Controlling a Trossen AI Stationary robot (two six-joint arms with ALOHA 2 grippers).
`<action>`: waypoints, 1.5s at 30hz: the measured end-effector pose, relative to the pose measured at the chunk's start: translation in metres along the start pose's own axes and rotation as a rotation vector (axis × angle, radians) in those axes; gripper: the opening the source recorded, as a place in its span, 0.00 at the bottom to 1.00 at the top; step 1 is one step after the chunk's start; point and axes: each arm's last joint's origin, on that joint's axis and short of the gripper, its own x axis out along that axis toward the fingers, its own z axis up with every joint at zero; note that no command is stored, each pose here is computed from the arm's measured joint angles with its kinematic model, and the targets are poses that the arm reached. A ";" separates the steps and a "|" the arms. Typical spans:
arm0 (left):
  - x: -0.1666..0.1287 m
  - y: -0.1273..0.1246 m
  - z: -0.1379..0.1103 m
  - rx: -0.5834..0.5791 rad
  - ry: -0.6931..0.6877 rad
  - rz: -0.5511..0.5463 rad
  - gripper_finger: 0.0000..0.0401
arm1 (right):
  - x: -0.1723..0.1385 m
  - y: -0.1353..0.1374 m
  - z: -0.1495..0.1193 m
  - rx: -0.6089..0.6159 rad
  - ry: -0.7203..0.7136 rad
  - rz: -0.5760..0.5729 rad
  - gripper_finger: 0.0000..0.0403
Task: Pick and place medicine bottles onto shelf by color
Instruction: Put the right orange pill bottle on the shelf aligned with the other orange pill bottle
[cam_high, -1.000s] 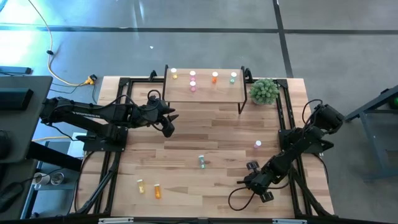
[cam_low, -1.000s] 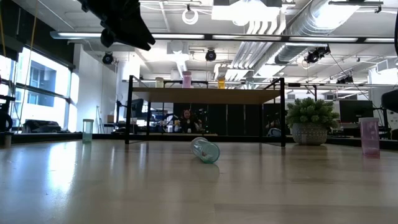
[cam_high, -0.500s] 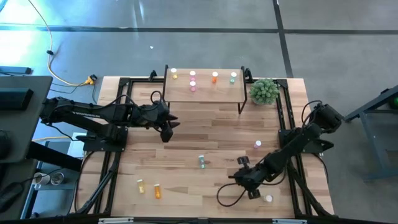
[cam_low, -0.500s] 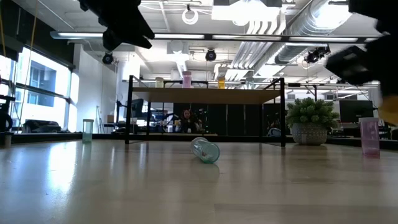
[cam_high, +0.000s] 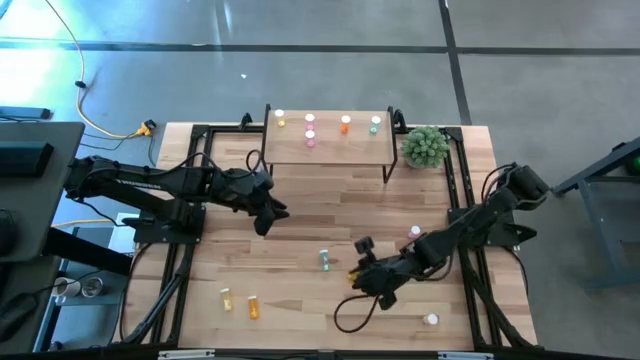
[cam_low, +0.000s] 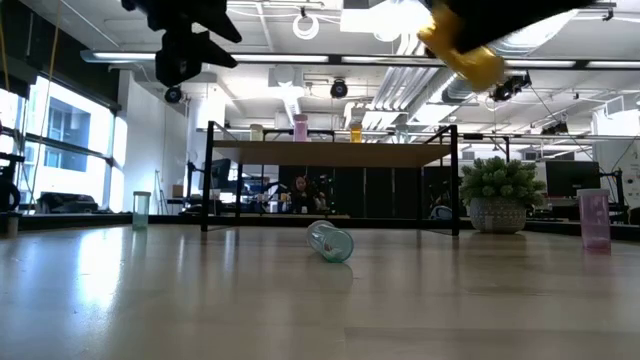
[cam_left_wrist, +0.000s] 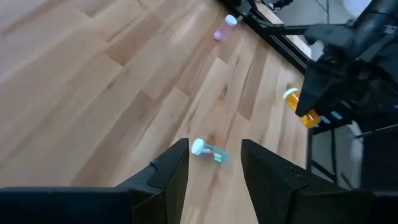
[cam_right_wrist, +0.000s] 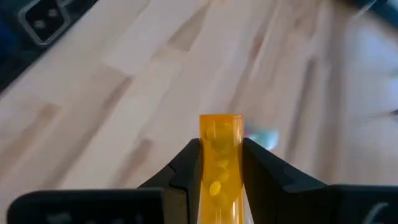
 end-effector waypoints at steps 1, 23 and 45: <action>0.000 0.000 0.000 -0.007 0.006 -0.008 0.34 | -0.001 -0.005 0.004 -0.030 -0.008 -0.020 0.20; -0.002 -0.015 0.012 -0.098 -0.043 -0.237 0.34 | 0.000 -0.068 0.016 -0.907 0.174 -0.396 0.20; 0.026 -0.022 0.021 -0.033 -0.127 -0.301 0.34 | 0.000 -0.108 0.024 -1.215 0.231 -0.565 0.20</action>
